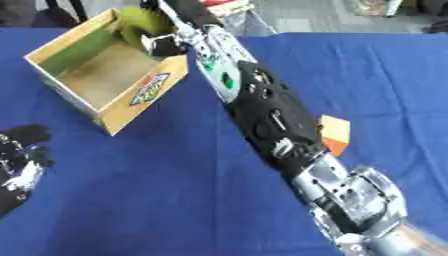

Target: Pick up objects on the table and place them in the box.

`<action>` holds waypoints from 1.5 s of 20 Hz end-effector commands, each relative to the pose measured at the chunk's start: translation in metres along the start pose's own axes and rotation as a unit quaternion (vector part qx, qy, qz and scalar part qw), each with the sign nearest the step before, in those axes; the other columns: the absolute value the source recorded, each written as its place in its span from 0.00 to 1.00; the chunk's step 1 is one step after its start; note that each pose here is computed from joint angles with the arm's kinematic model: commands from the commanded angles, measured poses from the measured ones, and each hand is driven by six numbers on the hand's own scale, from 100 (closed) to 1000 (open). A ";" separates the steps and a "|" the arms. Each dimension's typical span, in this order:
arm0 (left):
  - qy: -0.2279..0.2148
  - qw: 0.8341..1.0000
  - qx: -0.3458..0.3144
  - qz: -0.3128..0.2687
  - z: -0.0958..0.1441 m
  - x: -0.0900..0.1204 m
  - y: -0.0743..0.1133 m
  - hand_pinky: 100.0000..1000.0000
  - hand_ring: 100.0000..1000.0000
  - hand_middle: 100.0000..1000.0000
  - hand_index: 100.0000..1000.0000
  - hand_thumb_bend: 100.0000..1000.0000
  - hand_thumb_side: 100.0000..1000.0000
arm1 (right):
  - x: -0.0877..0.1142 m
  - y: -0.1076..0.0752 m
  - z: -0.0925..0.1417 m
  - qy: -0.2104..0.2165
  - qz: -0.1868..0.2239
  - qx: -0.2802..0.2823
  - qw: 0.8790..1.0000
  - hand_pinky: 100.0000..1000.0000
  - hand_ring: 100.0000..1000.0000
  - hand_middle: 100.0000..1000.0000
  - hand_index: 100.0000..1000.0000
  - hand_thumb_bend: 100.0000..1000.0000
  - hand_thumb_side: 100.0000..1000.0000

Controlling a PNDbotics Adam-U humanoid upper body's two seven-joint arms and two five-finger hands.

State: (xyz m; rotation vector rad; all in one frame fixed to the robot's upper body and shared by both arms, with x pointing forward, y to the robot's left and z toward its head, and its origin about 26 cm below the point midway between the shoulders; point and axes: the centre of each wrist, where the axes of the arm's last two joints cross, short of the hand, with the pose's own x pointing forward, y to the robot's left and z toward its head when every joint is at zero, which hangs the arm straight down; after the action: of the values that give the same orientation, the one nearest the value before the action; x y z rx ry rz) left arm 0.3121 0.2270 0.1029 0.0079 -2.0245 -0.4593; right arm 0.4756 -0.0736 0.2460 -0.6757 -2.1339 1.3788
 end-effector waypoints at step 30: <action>-0.002 1.000 0.003 -0.006 0.000 0.002 0.004 0.50 0.78 0.71 0.78 0.13 0.27 | -0.034 -0.041 0.012 0.037 0.108 0.037 0.993 0.83 0.89 0.88 0.96 0.22 0.42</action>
State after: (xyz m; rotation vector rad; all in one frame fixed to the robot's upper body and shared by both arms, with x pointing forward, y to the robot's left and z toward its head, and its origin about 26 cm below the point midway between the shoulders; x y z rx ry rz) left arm 0.3119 0.2265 0.1003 0.0029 -2.0131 -0.4644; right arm 0.4892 -0.1085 0.2516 -0.9010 -1.9509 1.5033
